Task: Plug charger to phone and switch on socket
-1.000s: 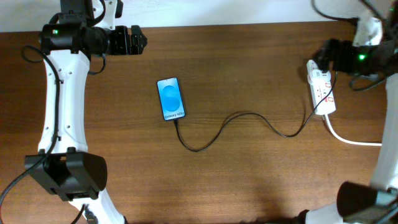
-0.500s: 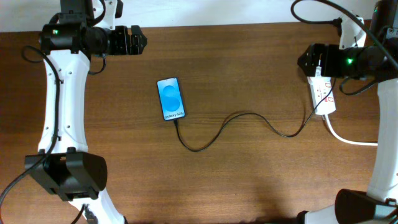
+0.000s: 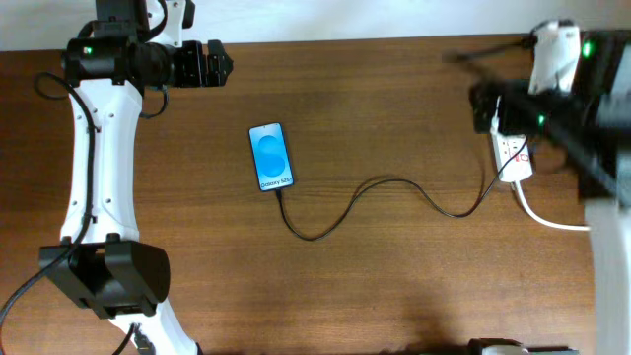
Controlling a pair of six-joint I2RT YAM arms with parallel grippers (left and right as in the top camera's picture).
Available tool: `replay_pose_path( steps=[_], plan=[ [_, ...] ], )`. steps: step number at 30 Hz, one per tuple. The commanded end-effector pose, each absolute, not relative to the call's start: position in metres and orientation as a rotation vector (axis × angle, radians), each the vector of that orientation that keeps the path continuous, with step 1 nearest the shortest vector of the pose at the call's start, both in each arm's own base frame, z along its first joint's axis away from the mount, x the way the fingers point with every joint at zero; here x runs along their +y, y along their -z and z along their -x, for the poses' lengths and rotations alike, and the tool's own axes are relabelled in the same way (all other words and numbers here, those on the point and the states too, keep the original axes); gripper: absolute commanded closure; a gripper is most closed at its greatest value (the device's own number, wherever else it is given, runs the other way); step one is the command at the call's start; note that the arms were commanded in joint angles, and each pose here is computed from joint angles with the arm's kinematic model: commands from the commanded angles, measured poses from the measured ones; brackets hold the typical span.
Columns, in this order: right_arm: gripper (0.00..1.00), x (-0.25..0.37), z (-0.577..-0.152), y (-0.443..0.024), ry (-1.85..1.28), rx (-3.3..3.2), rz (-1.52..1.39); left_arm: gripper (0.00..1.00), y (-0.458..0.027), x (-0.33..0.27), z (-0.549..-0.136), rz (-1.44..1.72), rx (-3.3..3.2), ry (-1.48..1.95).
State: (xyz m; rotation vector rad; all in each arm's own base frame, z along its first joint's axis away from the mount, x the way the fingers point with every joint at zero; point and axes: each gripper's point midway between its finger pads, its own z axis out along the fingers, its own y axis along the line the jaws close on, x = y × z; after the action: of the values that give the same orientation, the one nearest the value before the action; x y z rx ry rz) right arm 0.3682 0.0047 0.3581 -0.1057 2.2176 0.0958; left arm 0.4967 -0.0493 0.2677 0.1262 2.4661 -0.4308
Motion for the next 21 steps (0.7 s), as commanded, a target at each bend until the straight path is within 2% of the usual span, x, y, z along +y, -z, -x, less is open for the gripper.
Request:
replay_pose_path(
  steps=[1, 10, 21],
  plan=[
    [0.02, 0.011, -0.344, -0.354, -0.028, 2.071, 0.177, 0.01, -0.275, -0.045, -0.497, -0.13, 2.447, 0.412],
    [0.02, 0.013, -0.28, -0.299, 0.015, 1.7, 0.173, 0.0, -0.275, -0.045, -0.497, -0.13, 2.447, 0.412],
    [0.01, 0.009, -0.249, -0.208, 0.048, 1.558, 0.152, 0.01, -0.275, -0.045, -0.497, -0.13, 2.447, 0.412]
  ],
)
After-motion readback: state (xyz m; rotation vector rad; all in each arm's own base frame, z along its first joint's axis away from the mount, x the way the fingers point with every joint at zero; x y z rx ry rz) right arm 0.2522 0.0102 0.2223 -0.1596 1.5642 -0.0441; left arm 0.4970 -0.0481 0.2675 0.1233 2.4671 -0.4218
